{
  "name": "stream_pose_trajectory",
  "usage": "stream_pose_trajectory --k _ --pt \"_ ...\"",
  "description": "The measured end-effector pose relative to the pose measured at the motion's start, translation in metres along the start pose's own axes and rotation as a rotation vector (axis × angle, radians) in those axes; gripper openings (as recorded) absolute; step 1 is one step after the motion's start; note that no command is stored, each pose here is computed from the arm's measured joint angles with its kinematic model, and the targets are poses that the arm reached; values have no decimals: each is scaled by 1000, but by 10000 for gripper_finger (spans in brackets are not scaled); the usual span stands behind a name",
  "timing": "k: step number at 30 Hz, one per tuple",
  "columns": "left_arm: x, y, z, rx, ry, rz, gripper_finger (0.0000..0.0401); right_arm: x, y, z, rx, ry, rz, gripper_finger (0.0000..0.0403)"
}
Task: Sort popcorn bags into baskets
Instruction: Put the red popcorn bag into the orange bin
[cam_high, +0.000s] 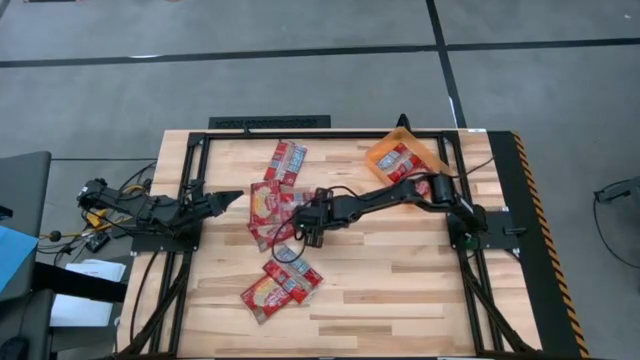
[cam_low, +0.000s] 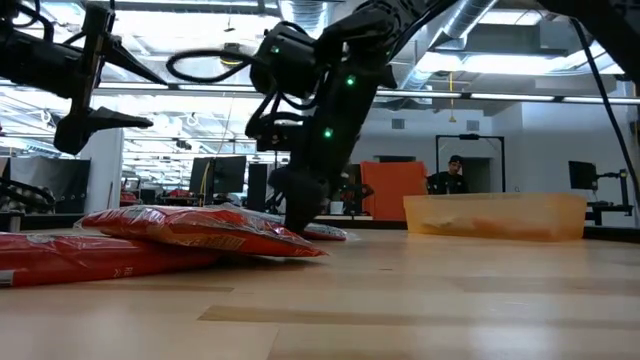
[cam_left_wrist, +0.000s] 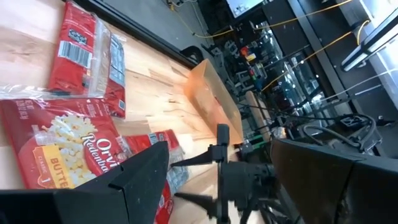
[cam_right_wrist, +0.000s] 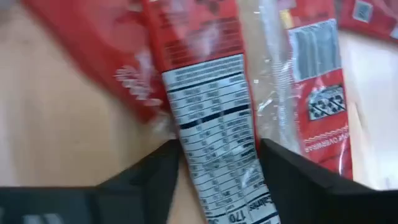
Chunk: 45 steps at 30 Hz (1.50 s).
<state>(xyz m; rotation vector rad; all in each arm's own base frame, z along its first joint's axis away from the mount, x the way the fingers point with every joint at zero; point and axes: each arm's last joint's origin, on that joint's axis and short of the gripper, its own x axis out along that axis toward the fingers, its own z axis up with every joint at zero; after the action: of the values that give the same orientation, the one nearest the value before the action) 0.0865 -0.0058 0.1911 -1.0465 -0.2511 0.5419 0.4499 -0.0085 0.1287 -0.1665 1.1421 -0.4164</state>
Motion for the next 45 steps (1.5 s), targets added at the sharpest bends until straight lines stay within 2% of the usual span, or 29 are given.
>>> stream_pose_trajectory --k 6,8,12,15,19,26,32,37,41,45 --pt "0 0 0 1 0 1 270 2 -3 -3 43 33 -3 49" --pt "0 0 0 1 0 1 270 1 -4 -3 46 37 18 15" --pt "0 0 0 1 -2 2 270 -14 -10 0 119 28 73 16" --pt "0 0 0 -3 -4 2 270 -36 -24 8 202 -9 179 6" --pt "0 0 0 -5 -6 3 270 -71 -56 19 367 -87 258 8" --pt "0 0 0 -7 -16 8 270 -140 -121 19 645 -254 292 7" --pt "0 0 1 -15 -20 9 270 -172 -163 -21 911 -302 284 8" --pt "0 0 1 -17 -26 12 270 -177 -169 -65 1110 -378 301 4" --pt "0 1 1 -17 -38 18 270 -165 -168 -106 1314 -352 183 11" --pt "0 1 1 -17 -52 25 270 -159 -169 -135 1456 -363 76 5"
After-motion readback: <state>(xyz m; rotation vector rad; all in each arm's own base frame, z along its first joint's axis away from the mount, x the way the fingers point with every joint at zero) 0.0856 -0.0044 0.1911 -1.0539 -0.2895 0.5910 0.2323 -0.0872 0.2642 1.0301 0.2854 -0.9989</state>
